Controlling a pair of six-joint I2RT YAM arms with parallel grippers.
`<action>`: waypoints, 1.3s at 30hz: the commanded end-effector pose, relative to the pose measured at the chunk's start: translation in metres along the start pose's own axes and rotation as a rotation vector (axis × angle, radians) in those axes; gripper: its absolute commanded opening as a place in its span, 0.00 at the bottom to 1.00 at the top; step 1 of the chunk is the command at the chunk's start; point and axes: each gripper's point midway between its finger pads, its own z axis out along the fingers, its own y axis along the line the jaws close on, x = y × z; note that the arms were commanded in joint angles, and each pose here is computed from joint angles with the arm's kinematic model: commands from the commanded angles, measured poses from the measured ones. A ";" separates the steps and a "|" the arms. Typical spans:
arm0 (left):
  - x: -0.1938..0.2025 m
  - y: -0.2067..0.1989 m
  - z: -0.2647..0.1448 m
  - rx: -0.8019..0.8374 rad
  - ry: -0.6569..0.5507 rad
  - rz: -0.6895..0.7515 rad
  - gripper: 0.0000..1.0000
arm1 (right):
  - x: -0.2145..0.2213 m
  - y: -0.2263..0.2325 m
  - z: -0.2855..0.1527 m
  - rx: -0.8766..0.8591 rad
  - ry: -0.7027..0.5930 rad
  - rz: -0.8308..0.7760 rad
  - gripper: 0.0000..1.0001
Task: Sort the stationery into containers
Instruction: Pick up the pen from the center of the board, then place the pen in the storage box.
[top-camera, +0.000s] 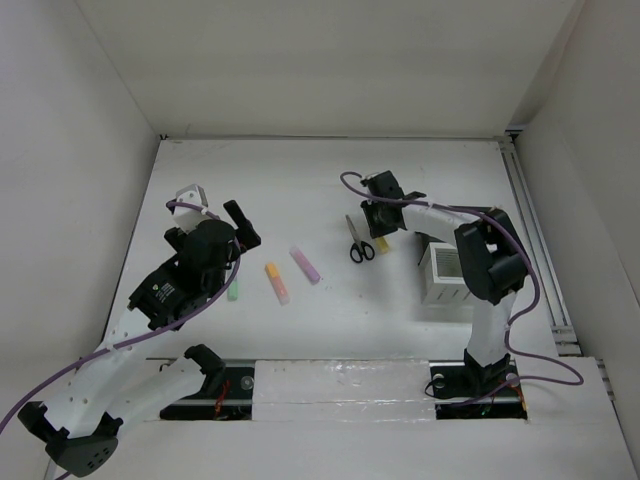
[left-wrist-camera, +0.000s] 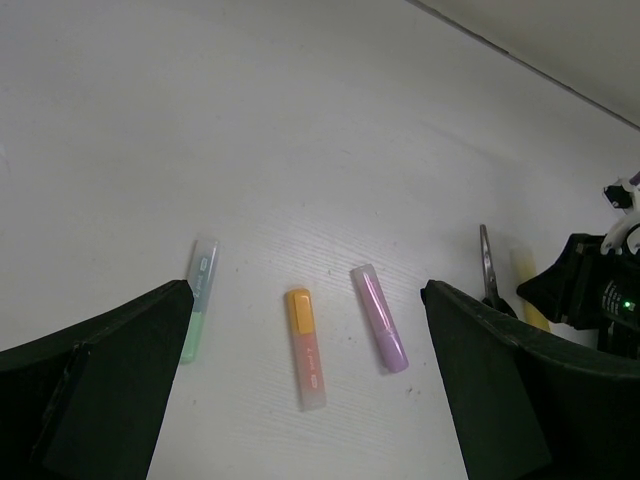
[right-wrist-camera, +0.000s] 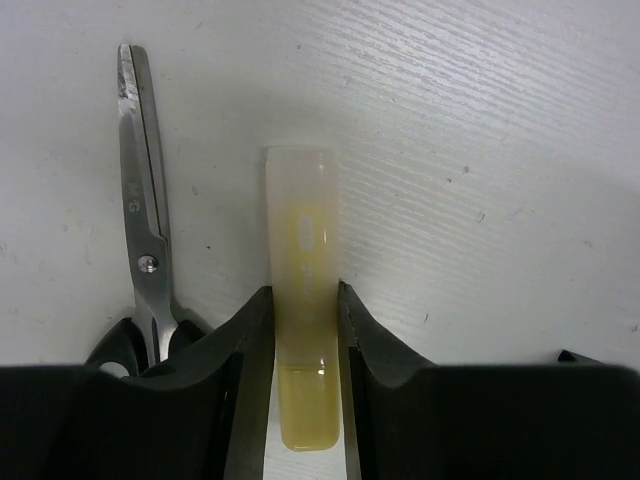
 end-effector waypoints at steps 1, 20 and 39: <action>-0.007 -0.003 -0.001 0.017 -0.026 -0.015 0.99 | 0.001 -0.001 0.002 0.007 0.018 -0.005 0.02; -0.013 -0.003 -0.007 0.043 -0.043 -0.020 0.99 | -0.072 -0.042 -0.227 0.022 -0.693 0.287 0.00; -0.014 -0.012 -0.015 0.138 -0.039 -0.011 0.99 | 0.093 -0.178 -0.315 0.623 -0.876 0.920 0.00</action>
